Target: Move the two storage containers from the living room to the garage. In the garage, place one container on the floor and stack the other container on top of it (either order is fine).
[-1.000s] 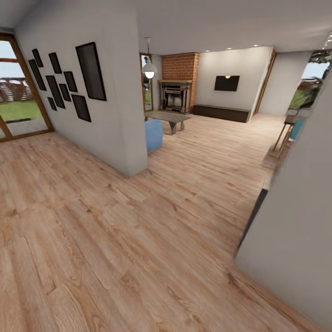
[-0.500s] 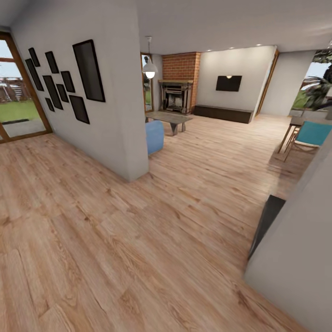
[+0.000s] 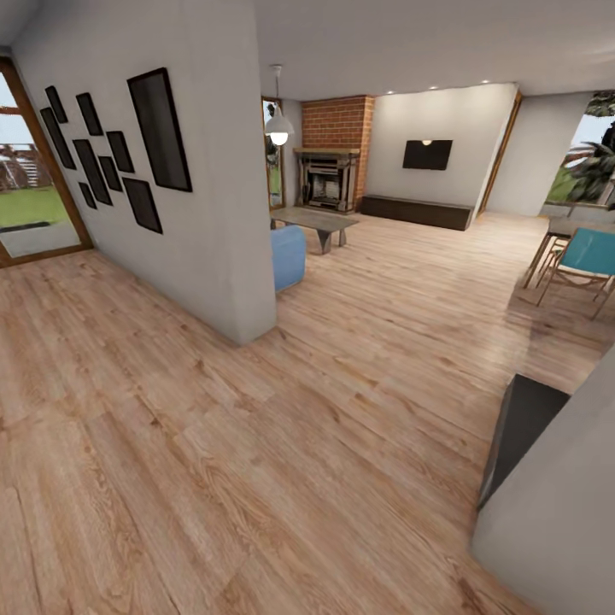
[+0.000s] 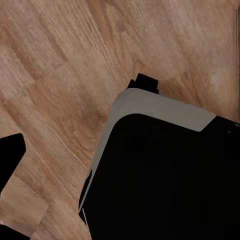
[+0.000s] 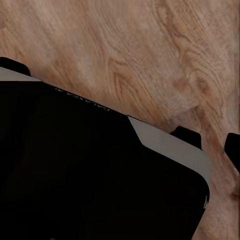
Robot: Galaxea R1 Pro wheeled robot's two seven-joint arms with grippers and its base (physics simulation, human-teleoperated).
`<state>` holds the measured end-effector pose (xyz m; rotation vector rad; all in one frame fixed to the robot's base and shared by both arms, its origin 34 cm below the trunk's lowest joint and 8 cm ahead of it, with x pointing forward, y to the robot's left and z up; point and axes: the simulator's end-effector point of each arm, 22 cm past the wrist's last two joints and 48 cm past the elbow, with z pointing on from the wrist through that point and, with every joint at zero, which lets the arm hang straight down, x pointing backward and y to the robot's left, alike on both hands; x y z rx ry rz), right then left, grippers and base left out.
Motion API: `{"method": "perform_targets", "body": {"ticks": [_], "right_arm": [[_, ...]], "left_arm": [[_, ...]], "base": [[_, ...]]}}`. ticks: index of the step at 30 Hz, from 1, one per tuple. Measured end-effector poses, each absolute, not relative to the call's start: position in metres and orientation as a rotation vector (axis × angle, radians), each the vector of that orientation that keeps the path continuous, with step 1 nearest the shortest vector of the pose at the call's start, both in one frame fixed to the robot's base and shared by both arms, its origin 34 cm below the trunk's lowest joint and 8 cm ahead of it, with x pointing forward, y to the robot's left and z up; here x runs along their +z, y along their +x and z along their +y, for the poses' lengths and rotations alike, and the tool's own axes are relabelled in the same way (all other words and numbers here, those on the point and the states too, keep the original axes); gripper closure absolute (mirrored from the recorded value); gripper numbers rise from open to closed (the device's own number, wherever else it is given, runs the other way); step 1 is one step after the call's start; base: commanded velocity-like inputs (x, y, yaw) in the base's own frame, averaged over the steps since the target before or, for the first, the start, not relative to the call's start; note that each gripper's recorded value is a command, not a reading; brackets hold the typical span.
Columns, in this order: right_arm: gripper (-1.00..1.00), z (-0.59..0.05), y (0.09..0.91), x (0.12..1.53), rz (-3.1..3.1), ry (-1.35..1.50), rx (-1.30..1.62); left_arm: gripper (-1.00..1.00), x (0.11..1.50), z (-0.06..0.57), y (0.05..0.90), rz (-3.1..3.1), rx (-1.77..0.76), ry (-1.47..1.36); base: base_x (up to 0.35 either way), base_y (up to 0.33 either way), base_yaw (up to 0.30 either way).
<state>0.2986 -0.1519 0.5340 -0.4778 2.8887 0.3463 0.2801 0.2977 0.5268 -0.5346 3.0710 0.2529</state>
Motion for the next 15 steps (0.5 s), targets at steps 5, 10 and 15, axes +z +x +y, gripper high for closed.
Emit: {"method": "perform_targets", "body": {"ticks": [5,10,15], "right_arm": [[-1.0,-0.1519,0.2985,0.534,2.889,-0.48,0.346],[-1.0,-0.1519,0.2985,0.534,2.889,-0.48,0.346],[-1.0,-0.1519,0.2986,0.534,2.889,-0.477,0.347]], "left_arm": [[-1.0,0.5268,0.2977,0.2801,3.071,0.253,-0.535],[-1.0,0.5268,0.2977,0.2801,3.071,0.253,-0.535],[-1.0,0.5268,0.2977,0.2801,3.071,0.253,-0.535]], "base": [[0.339,0.003,0.0],[0.339,0.0,0.0],[0.339,0.0,0.0]]}}
